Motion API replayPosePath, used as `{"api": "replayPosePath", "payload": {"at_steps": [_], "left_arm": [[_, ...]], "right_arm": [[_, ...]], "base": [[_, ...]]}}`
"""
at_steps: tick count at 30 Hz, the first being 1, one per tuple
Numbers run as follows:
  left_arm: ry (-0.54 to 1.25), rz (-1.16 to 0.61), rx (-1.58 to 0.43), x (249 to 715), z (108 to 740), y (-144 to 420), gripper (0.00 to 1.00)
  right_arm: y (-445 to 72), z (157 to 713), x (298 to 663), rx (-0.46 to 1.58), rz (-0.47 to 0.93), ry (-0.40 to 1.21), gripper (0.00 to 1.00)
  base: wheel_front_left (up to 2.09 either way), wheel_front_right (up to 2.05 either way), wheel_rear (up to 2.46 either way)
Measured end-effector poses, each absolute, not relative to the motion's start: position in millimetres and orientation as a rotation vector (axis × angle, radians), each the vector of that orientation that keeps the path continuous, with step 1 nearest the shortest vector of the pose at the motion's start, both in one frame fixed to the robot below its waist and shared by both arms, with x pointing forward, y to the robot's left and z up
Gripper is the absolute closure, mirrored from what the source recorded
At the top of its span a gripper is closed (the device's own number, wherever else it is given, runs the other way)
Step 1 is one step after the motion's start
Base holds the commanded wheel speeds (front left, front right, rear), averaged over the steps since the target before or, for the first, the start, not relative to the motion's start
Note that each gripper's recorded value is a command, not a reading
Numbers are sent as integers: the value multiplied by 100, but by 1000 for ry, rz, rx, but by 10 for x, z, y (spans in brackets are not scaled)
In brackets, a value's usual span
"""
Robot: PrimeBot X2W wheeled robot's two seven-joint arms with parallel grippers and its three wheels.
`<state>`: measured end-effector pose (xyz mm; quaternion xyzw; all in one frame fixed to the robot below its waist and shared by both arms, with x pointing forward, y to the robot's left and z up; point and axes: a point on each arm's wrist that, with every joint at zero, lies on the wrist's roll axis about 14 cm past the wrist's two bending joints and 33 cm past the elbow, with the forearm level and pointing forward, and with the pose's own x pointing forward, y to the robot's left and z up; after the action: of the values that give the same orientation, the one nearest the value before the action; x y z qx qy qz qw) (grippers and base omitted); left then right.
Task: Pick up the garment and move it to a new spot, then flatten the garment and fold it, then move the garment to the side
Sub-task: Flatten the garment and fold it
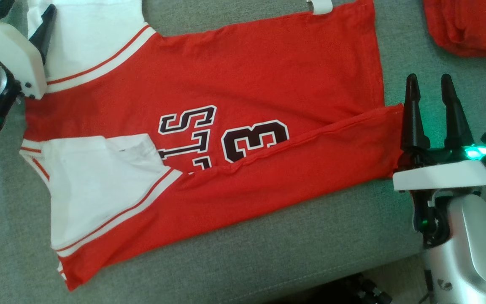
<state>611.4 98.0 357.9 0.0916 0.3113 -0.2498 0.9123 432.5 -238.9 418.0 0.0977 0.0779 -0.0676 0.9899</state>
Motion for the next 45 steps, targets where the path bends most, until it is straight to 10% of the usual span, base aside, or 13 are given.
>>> {"api": "replayPosePath", "payload": {"at_steps": [4, 5, 7, 34, 45], "left_arm": [[674, -520, 193, 6122, 3531, 967, 0], [686, -524, 192, 6116, 3526, 954, 15], [702, -539, 182, 6085, 3515, 911, 100], [137, -548, 134, 5558, 4848, 1041, 100], [152, -581, 103, 4875, 4858, 1032, 100]], "right_arm": [[-2385, 4182, 4343, 194, -133, 154, 0], [-2387, 4194, 4355, 193, -132, 149, 0], [-2389, 4225, 4387, 192, -130, 138, 0], [-2122, 4786, 4765, 85, -30, 130, 0], [-2068, 4405, 5262, -35, -8, 454, 0]], "base": [[0, 0, 0], [0, 0, 0], [0, 0, 0], [0, 0, 0], [0, 0, 0]]}}
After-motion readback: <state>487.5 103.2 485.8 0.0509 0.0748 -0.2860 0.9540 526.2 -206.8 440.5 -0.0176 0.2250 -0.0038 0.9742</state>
